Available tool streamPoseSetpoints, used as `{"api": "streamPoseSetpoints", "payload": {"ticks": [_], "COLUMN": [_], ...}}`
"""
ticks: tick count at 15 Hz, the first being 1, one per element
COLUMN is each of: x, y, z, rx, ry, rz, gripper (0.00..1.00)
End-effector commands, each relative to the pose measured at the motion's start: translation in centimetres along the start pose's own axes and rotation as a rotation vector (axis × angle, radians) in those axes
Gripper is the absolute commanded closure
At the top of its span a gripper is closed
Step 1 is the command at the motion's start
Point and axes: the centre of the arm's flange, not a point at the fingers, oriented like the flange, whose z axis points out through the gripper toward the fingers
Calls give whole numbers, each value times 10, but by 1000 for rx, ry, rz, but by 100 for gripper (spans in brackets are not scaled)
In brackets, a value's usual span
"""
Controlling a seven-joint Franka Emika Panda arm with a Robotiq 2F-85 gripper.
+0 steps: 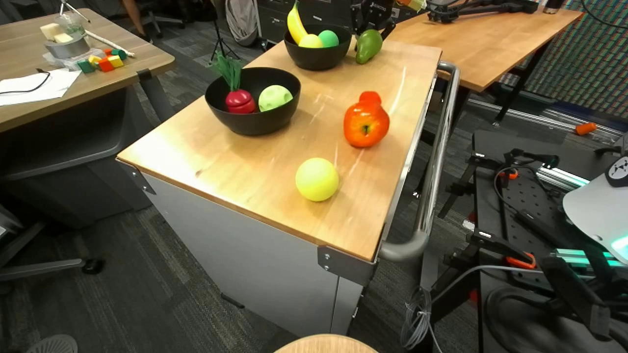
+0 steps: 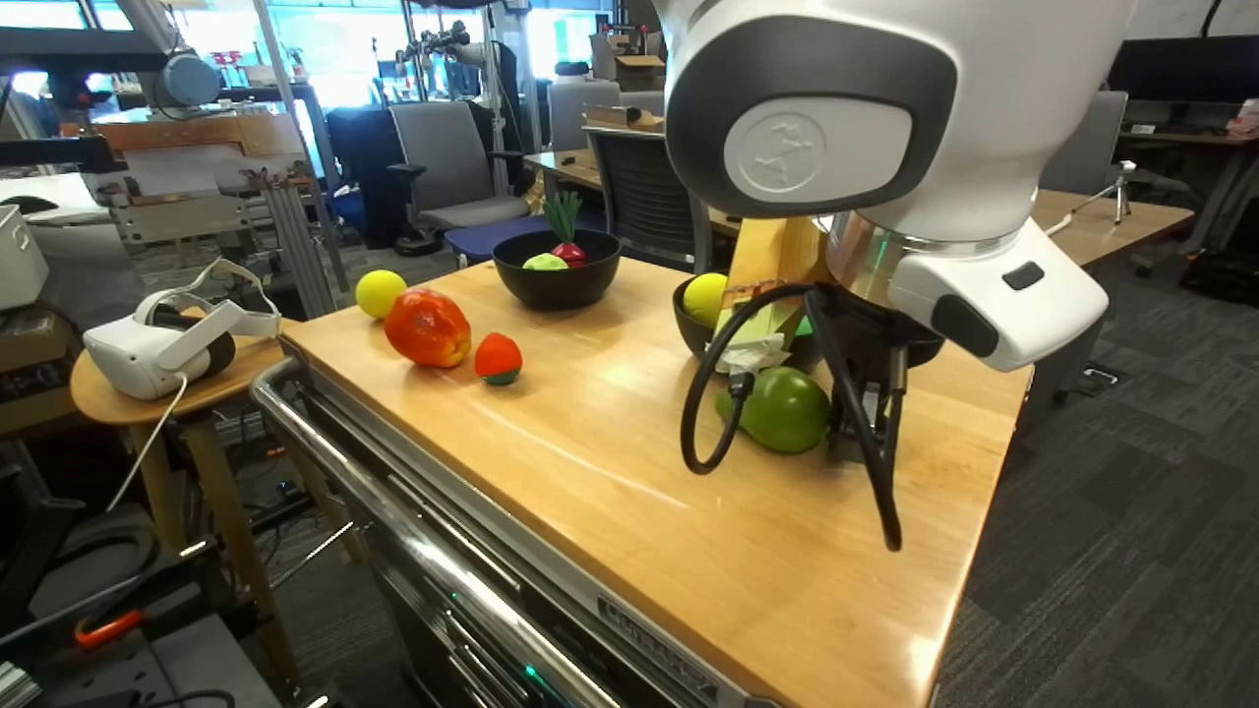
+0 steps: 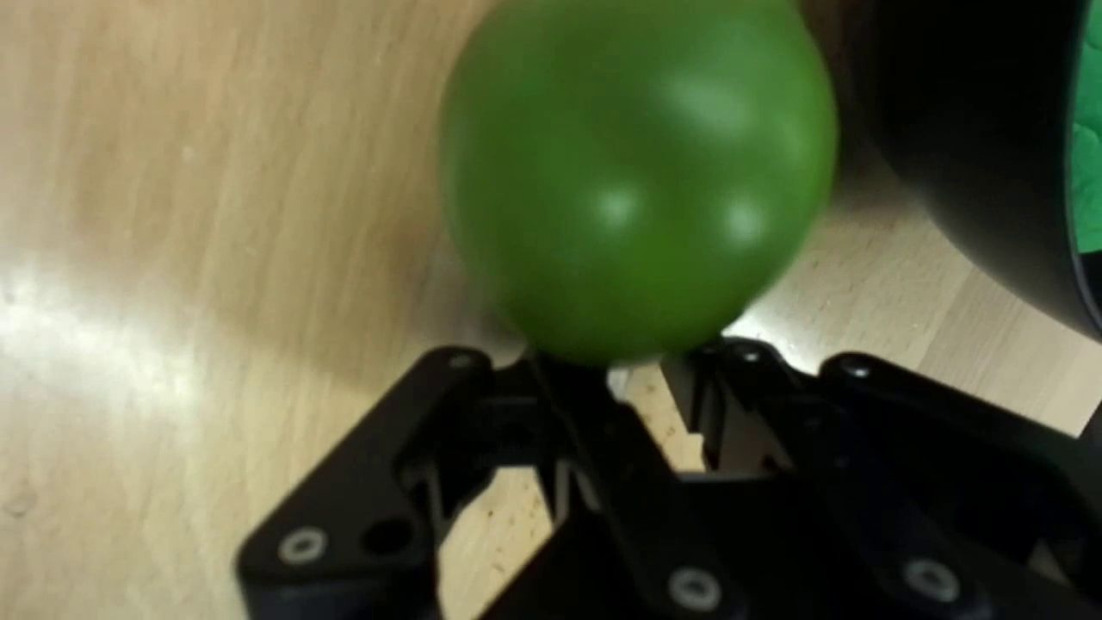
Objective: Take the fruit toys from the table and put them in the two black bowls on the table
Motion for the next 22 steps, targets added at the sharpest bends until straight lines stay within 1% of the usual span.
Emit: {"api": "streamPoseSetpoints", "payload": {"ticks": [1, 2, 3, 4, 6, 9, 10, 13, 19, 22], "x": [-2, -3, -5, -7, -11, -17, -19, -26, -41, -52], "y": [-2, -2, -2, -2, 0, 0, 1, 7, -6, -15], "z": [-13, -14, -15, -15, -16, -16, -16, -13, -6, -4], "rx": [-24, -29, -43, -65, -127, -204, -231, -286, -289, -307], "ry": [-16, -17, -17, -11, -4, -18, -24, -50, -81, -99], "rz": [12, 10, 0, -20, -73, -112, -119, -120, -105, -100], "gripper": [59, 56, 51, 42, 28, 4, 1, 0, 0, 0]}}
